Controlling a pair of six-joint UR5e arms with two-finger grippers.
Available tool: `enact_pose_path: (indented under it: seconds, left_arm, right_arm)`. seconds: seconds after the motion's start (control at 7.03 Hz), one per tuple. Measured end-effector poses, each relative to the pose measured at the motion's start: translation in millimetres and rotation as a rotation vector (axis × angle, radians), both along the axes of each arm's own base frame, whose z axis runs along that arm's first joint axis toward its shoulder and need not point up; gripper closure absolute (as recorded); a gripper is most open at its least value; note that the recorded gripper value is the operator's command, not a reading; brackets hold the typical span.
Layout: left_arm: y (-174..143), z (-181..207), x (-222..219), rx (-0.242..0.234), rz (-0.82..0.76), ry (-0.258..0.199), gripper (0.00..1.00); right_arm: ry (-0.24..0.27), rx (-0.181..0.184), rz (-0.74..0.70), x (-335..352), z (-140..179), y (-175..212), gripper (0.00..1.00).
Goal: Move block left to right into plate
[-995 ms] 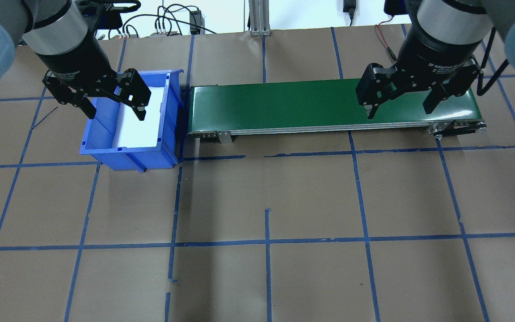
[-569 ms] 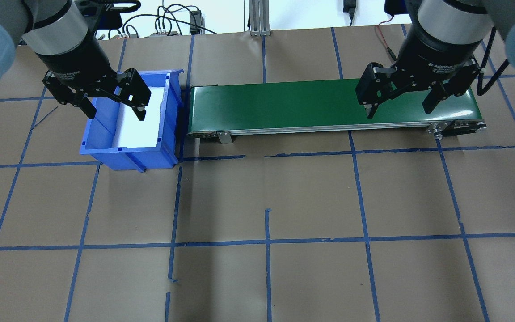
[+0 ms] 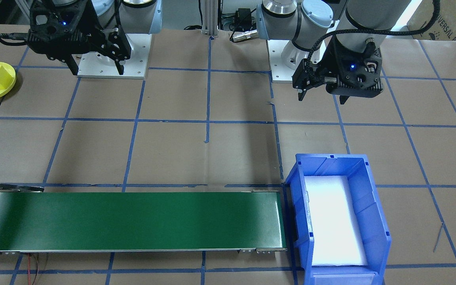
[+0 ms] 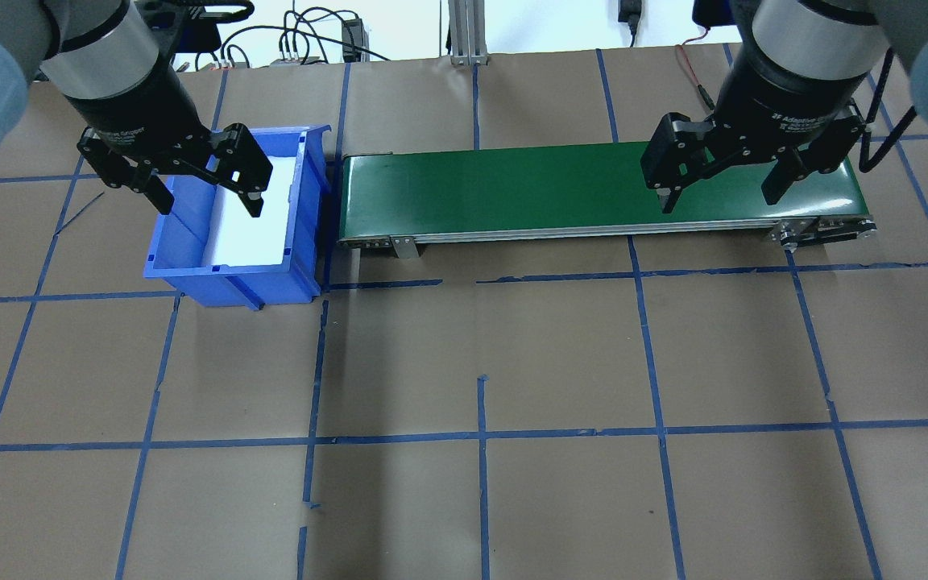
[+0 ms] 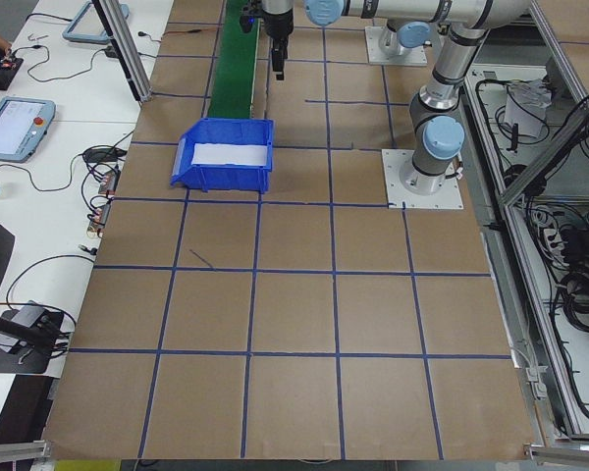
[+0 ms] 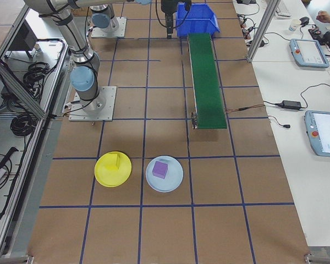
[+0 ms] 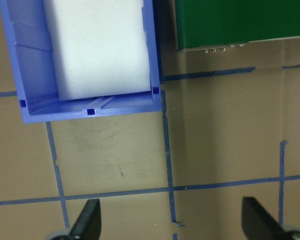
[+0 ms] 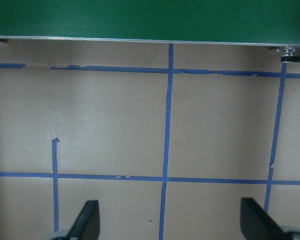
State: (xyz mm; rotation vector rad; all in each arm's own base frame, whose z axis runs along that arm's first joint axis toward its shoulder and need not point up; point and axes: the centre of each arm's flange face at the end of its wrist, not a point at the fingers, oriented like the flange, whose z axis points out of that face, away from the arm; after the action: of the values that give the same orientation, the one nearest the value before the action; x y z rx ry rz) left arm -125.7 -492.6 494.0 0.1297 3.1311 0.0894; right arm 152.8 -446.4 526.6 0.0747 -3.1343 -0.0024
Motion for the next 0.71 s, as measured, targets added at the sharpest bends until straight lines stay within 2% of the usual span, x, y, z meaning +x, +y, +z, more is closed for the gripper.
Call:
enact_pose_path:
  seconds: [0.71]
  left_arm:
    - [0.0,0.2,0.3,0.0,0.0,0.0,0.0]
  right_arm:
    - [0.0,0.005,-0.004,0.0,-0.9,0.9,0.0]
